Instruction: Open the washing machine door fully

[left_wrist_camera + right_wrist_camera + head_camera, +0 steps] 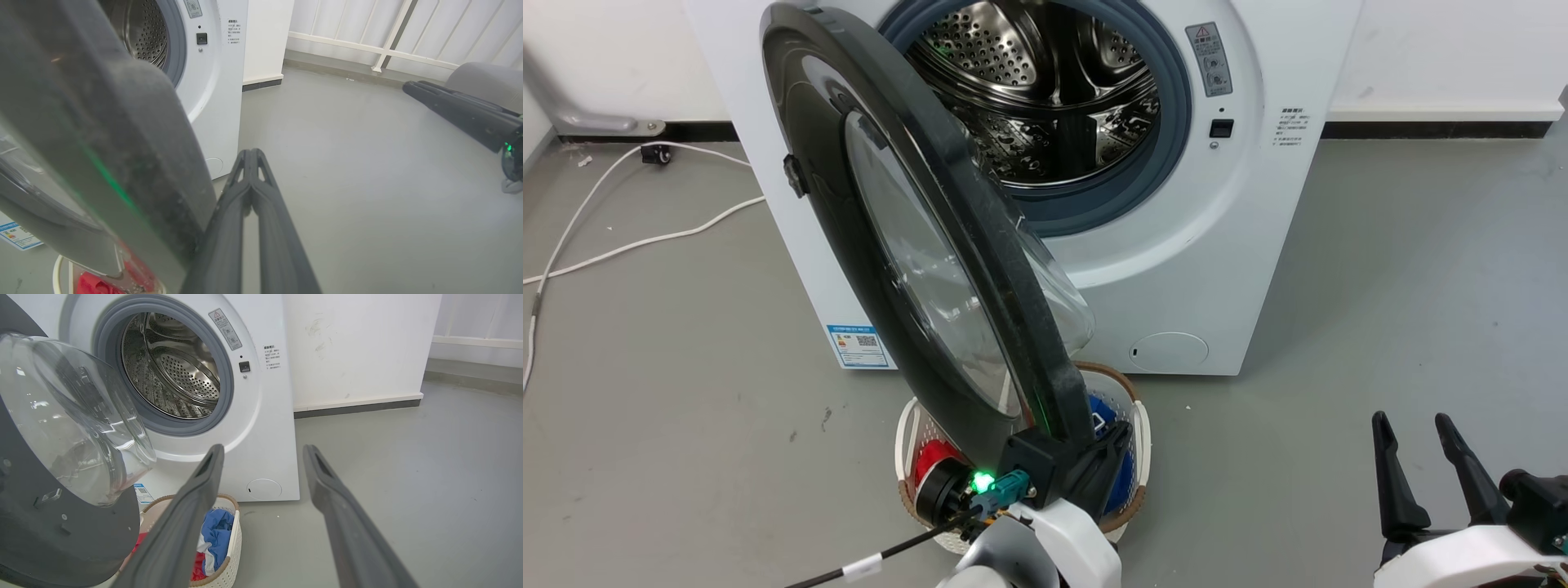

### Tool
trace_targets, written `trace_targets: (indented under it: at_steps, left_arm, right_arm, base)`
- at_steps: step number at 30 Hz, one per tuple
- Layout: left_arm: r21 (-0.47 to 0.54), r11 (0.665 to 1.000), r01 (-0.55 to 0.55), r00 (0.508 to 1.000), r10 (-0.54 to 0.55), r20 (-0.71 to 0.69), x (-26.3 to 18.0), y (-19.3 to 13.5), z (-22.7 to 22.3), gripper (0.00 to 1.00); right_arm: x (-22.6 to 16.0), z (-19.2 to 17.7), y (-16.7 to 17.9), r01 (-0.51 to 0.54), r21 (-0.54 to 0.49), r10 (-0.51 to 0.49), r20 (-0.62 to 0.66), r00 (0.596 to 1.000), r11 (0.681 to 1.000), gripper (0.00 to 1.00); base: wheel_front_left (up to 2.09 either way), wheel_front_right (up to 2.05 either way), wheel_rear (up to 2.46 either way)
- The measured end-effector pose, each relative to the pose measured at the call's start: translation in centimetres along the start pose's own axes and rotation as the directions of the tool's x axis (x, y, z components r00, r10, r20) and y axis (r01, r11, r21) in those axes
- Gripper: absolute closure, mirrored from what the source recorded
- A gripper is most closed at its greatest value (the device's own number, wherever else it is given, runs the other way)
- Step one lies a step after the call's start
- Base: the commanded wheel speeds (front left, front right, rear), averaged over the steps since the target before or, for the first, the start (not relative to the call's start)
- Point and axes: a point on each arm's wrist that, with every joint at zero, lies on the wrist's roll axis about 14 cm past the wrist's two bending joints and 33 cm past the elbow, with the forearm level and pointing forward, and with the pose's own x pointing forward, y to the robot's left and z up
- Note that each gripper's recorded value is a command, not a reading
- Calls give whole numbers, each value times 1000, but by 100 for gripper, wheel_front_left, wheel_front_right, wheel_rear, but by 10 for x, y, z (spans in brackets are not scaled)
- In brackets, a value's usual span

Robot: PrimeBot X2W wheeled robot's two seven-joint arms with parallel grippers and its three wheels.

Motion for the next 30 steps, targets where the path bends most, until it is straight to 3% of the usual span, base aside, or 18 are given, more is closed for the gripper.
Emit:
trace_targets:
  at_steps: [10, 20, 25, 30]
  left_arm:
    - [-28, 997, -67, 997, 67, 32, -7, 12, 3, 100]
    - [-30, 984, -174, 983, 176, 58, -41, 34, 2, 100]
    - [-51, 961, -271, 958, 274, 79, -63, 54, 3, 100]
    - [-82, 911, -404, 906, 411, 104, -91, 84, 6, 100]
  right_arm:
    - [6, -4, 4, -15, 10, 15, -6, 1000, 1000, 0]
    - [25, -14, 30, -94, 12, 95, -32, 995, 995, 0]
    - [37, -16, 56, -169, 13, 169, -33, 985, 986, 0]
    - [50, -17, 86, -251, 14, 252, -36, 967, 968, 0]
  base:
    - [0, 0, 0]
    - [0, 0, 0]
    - [0, 0, 0]
    - [0, 0, 0]
